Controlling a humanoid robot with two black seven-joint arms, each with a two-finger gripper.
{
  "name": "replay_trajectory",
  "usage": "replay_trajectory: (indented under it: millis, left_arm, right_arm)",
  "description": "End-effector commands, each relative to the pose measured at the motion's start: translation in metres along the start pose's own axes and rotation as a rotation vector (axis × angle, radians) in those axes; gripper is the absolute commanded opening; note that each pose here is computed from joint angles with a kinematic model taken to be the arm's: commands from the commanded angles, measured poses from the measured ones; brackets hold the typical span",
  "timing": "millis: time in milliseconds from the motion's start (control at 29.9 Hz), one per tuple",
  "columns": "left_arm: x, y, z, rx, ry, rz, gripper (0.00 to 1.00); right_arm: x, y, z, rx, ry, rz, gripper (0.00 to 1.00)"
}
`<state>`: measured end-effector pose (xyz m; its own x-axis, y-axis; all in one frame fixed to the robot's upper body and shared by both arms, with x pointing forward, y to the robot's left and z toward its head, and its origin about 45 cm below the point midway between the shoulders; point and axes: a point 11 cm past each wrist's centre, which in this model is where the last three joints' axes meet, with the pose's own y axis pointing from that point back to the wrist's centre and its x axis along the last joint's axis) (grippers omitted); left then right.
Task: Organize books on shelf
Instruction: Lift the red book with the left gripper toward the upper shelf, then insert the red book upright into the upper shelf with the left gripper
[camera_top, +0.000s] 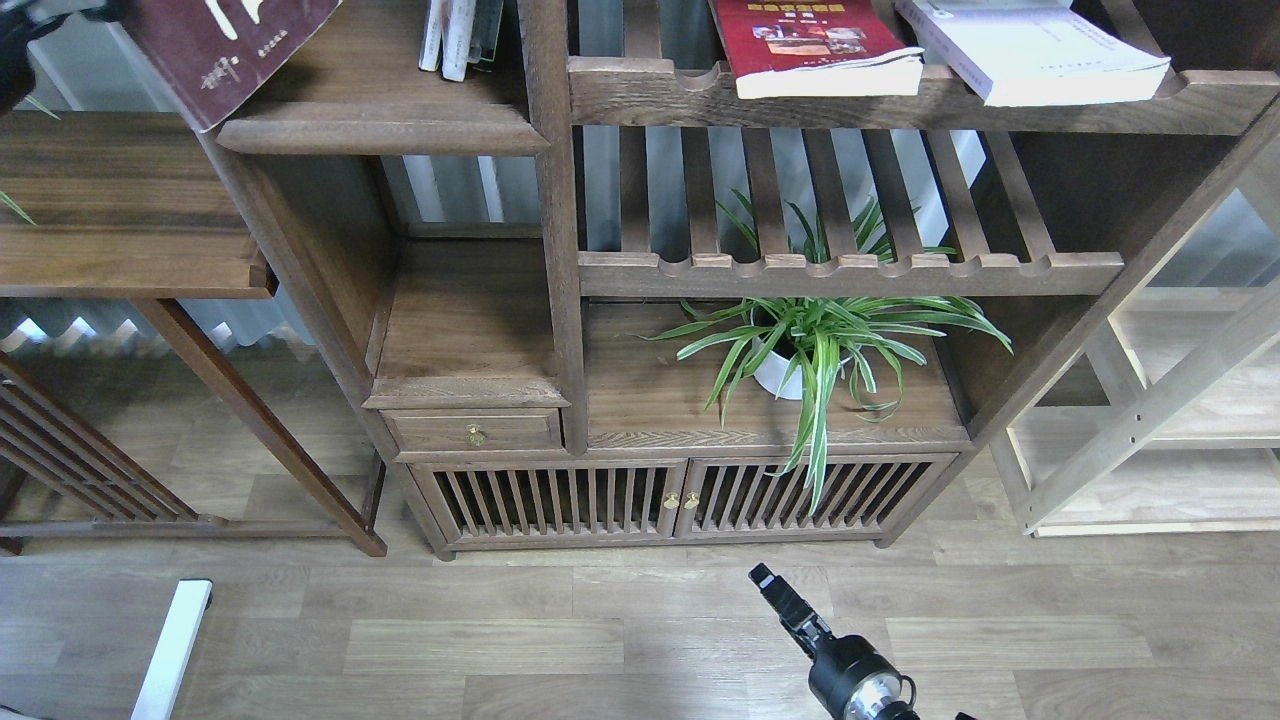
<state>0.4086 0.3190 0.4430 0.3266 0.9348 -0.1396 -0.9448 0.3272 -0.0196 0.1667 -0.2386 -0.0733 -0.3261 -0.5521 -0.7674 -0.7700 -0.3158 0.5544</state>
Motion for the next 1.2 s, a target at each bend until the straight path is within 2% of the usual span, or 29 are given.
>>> replay_trajectory:
  millis: [0,635,1170]
  left_arm:
    - [-0.008,-0.015,0.005,0.016,-0.008,0.016,0.04]
    - [-0.021,-0.075,0.022,0.071,-0.055,0.082,0.04]
    - [-0.04,-0.116,-0.012,0.145,-0.028,0.106,0.03]
  right_arm:
    - [0.004,0.003,0.003,-0.003,-0.005,0.009,0.99]
    - [0.008,0.014,0.02,-0.021,-0.038,0.012,0.99]
    - [0.02,0.028,0.032,-0.019,-0.077,0.047,0.99]
